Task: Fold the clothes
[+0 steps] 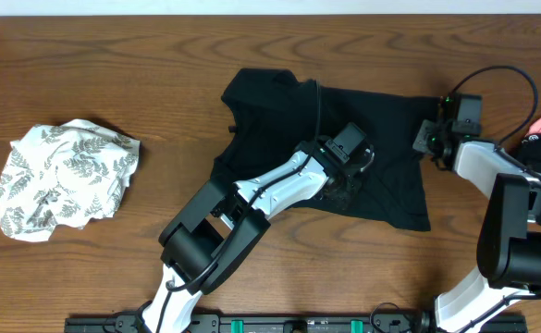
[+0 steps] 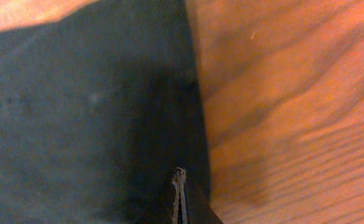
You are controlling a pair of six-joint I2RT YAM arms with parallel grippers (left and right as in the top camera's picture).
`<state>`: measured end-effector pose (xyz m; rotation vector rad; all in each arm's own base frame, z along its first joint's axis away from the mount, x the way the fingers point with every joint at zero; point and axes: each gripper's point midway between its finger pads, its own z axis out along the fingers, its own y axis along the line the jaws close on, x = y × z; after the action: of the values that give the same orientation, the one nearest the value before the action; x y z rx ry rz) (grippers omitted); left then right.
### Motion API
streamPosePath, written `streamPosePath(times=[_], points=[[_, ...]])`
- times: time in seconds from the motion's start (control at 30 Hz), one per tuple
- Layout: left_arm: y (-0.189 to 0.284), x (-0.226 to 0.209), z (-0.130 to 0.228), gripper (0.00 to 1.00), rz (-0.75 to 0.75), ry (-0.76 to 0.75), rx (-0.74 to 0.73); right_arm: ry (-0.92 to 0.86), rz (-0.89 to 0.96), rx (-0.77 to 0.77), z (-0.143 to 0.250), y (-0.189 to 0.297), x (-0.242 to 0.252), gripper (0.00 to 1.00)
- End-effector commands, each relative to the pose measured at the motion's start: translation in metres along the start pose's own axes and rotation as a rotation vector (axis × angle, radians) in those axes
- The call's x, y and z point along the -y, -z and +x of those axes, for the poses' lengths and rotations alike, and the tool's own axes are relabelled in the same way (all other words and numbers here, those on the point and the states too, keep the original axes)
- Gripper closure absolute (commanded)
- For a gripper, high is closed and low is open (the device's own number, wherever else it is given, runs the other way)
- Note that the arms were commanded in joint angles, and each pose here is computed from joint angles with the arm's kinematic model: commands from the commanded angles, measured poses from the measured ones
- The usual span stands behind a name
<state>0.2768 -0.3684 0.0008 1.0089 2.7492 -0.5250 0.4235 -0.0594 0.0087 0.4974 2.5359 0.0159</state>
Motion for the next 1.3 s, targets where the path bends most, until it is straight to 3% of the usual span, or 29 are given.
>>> streamPosePath(times=[0.0,0.07,0.3,0.37,0.43,0.5,0.67,0.83,1.13,1.27], points=[[-0.014,-0.011,0.025,0.81,-0.039,0.027,-0.082,0.046,-0.023,0.024,-0.023,0.005,-0.009,0.99],[-0.002,-0.013,0.014,0.8,-0.067,0.0,-0.046,0.046,-0.045,0.015,-0.031,0.01,-0.015,0.99],[0.091,-0.02,-0.044,0.59,-0.175,0.005,0.218,0.041,-0.174,-0.098,-0.045,0.04,-0.044,0.99],[0.127,-0.036,-0.054,0.58,-0.227,0.068,0.298,0.037,-0.196,-0.15,-0.041,0.049,-0.049,0.88],[0.159,-0.056,-0.057,0.57,-0.278,0.126,0.353,0.031,-0.209,-0.201,-0.033,0.056,-0.051,0.67],[0.188,-0.081,-0.053,0.51,-0.325,0.198,0.386,0.024,-0.21,-0.261,-0.023,0.062,-0.051,0.52],[0.217,-0.141,-0.012,0.47,-0.398,0.356,0.303,0.003,-0.222,-0.389,0.006,0.073,-0.051,0.35],[0.206,-0.18,0.04,0.47,-0.417,0.495,0.145,-0.015,-0.285,-0.444,0.016,0.08,-0.061,0.35],[0.164,-0.212,0.106,0.46,-0.403,0.631,-0.033,0.065,-0.375,-0.609,0.059,0.105,-0.097,0.5],[0.141,-0.205,0.124,0.46,-0.344,0.609,-0.104,0.134,-0.306,-0.696,0.086,0.116,-0.101,0.46]])
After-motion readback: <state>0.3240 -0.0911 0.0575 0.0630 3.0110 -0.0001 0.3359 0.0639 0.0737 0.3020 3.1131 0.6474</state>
